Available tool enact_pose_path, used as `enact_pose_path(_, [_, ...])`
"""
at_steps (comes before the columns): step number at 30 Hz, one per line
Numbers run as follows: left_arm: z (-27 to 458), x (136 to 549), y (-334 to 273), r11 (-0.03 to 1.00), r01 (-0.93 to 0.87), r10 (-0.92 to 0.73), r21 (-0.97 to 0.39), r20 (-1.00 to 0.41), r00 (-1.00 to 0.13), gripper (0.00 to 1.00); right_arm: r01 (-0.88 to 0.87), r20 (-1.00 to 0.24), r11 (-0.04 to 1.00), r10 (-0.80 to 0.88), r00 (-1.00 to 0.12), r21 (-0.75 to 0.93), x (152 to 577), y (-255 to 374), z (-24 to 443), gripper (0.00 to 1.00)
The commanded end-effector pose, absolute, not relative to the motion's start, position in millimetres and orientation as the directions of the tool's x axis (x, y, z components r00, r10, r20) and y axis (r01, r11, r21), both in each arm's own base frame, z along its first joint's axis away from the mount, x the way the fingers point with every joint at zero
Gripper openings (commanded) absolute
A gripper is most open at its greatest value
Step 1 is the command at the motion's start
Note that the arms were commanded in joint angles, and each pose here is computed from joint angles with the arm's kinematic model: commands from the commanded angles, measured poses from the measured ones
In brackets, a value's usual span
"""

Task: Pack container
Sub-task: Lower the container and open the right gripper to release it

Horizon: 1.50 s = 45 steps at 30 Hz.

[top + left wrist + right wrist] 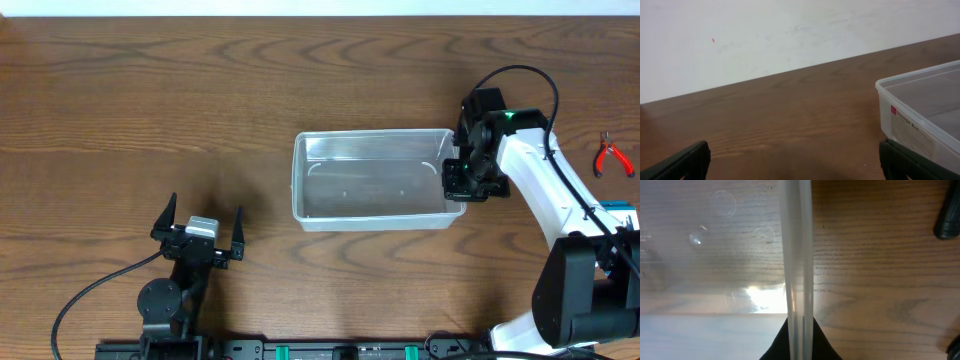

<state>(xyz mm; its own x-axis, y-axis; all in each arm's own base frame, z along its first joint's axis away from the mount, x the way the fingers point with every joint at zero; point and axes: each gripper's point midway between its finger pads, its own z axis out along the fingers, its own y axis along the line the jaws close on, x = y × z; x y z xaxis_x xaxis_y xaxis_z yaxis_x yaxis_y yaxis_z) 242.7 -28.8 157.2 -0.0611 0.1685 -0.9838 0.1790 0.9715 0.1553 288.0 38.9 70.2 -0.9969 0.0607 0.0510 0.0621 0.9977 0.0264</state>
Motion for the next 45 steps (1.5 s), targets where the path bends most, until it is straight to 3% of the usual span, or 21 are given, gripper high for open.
enact_pose_path(1, [141.5, 242.3, -28.4, 0.973, 0.185, 0.163, 0.142, -0.981, -0.107, 0.98, 0.039, 0.060, 0.999, 0.037, -0.998, 0.026, 282.0, 37.0, 68.1, 0.01])
enact_pose_path(21, [141.5, 242.3, -28.4, 0.973, 0.185, 0.163, 0.142, -0.981, -0.107, 0.98, 0.021, 0.070, 0.998, 0.017, -0.997, 0.055, 276.4, 41.5, 56.6, 0.01])
enact_pose_path(36, [141.5, 242.3, -28.4, 0.973, 0.185, 0.163, 0.142, -0.981, -0.107, 0.98, 0.141, 0.086, 0.990, 0.140, -0.986, 0.009, 272.6, 35.3, 56.7, 0.01])
enact_pose_path(45, [141.5, 242.3, -28.4, 0.973, 0.185, 0.163, 0.142, -0.981, -0.107, 0.98, 0.114, 0.085, 0.993, 0.113, -0.990, 0.014, 272.7, 35.8, 56.7, 0.01])
